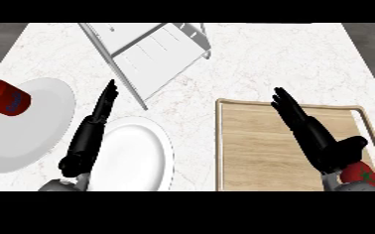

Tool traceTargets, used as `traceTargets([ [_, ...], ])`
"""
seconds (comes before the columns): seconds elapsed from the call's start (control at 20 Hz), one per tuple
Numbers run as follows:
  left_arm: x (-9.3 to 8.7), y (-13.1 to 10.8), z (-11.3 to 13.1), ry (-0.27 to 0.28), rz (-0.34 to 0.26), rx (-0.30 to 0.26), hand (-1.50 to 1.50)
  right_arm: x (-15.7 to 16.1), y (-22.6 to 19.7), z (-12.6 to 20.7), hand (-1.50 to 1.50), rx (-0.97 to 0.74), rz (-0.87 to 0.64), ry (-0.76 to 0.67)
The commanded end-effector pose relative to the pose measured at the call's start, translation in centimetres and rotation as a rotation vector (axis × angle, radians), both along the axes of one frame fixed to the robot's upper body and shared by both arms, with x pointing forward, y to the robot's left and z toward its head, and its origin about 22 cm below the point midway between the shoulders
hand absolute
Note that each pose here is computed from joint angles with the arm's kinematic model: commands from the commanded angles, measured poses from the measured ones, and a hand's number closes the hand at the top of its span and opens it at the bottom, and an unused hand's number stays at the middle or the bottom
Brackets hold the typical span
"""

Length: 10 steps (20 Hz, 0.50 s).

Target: Pick the tomato from the tray and place it in the tiered basket

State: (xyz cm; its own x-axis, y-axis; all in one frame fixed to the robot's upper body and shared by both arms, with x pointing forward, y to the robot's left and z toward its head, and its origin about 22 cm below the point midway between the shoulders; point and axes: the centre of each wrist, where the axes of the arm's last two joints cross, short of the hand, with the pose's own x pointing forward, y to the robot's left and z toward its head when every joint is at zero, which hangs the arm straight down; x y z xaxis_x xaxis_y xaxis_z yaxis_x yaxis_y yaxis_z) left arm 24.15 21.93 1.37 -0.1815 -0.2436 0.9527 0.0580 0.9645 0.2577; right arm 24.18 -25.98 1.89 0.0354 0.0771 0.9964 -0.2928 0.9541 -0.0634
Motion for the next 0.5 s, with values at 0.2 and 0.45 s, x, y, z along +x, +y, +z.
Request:
traceTargets([
  [0.2, 0.0, 5.5, 0.2, 0.204, 0.161, -0.063, 0.00, 0.1, -0.9, 6.8, 1.50, -0.044, -0.288, -0.467],
  [0.45, -0.7, 6.3, -0.1, 0.276, 0.201, -0.133, 0.00, -3.0, -8.2, 0.6, -1.50, -0.193, -1.022, -0.155],
])
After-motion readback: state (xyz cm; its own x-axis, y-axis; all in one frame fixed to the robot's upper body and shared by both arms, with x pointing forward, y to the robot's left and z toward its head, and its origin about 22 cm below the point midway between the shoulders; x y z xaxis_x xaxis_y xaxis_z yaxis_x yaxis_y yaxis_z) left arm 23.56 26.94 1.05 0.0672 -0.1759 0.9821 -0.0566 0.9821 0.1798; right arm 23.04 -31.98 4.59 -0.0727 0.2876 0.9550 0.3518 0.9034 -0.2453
